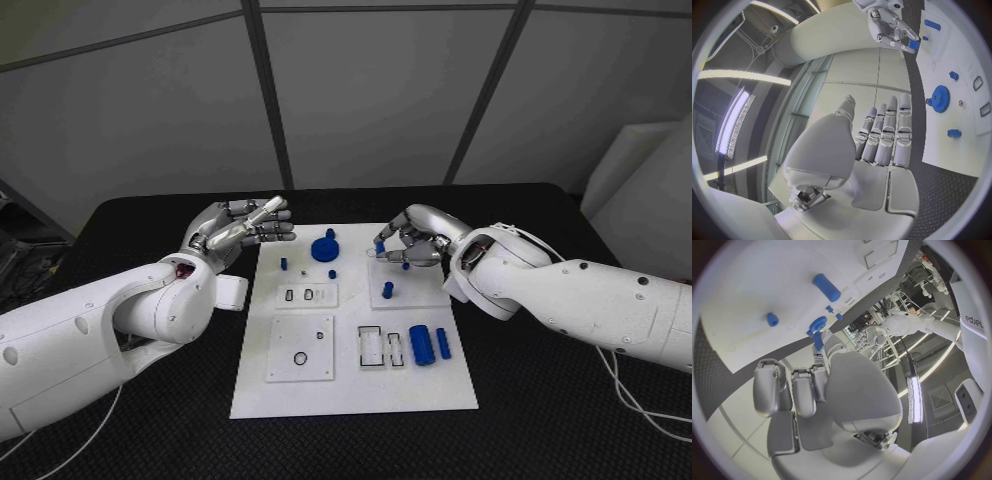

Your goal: Assemble the parts on the task board

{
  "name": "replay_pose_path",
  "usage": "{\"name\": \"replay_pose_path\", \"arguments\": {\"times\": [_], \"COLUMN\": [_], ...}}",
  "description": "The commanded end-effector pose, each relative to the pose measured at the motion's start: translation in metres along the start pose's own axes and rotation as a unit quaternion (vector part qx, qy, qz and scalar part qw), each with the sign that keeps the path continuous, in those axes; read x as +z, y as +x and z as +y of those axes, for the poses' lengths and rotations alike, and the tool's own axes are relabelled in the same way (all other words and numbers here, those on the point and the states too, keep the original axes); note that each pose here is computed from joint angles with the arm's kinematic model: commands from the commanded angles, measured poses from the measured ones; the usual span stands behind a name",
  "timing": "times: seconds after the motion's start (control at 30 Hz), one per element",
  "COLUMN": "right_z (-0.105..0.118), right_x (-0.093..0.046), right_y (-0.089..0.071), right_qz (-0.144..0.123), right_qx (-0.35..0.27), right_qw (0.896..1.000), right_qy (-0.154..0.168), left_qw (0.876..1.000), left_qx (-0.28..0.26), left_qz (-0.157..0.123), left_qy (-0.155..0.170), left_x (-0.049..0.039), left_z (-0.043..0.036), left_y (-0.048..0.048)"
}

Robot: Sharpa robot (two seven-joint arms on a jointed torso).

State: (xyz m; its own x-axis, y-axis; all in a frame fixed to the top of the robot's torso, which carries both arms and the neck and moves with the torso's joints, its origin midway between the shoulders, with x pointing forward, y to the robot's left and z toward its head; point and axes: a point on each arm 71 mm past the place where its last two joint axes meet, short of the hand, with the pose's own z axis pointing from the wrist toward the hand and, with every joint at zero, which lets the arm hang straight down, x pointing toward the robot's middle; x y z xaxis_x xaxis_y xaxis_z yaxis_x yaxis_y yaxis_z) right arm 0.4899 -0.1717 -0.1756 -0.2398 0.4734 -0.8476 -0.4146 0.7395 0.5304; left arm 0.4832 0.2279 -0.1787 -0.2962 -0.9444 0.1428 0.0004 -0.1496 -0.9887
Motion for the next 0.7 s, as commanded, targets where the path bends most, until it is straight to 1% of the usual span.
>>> {"name": "replay_pose_path", "arguments": {"times": [0.03,0.2,0.33,0.4,0.57,0.7], "right_z": [0.015,0.037,0.05,0.055,0.062,0.066], "right_x": [0.007,0.016,0.022,0.024,0.029,0.029], "right_y": [0.009,0.024,0.034,0.039,0.052,0.062], "right_qz": [0.008,0.019,0.026,0.029,0.042,0.054], "right_qx": [-0.025,-0.032,-0.035,-0.036,-0.033,-0.031], "right_qw": [1.0,0.999,0.999,0.999,0.999,0.998], "right_qy": [-0.001,-0.019,-0.024,-0.022,-0.001,0.002], "left_qw": [1.0,1.0,1.0,1.0,1.0,1.0], "left_qx": [0.004,0.009,0.011,0.011,0.011,0.01], "left_qz": [0.002,-0.006,-0.009,-0.009,-0.008,-0.007], "left_qy": [0.006,0.008,0.008,0.008,0.008,0.008], "left_x": [0.0007,0.0006,0.0006,0.0006,0.0007,0.0009], "left_z": [-0.0019,-0.0028,-0.0032,-0.0034,-0.0035,-0.0037], "left_y": [-0.0032,-0.0103,-0.0126,-0.0127,-0.0117,-0.0106]}}
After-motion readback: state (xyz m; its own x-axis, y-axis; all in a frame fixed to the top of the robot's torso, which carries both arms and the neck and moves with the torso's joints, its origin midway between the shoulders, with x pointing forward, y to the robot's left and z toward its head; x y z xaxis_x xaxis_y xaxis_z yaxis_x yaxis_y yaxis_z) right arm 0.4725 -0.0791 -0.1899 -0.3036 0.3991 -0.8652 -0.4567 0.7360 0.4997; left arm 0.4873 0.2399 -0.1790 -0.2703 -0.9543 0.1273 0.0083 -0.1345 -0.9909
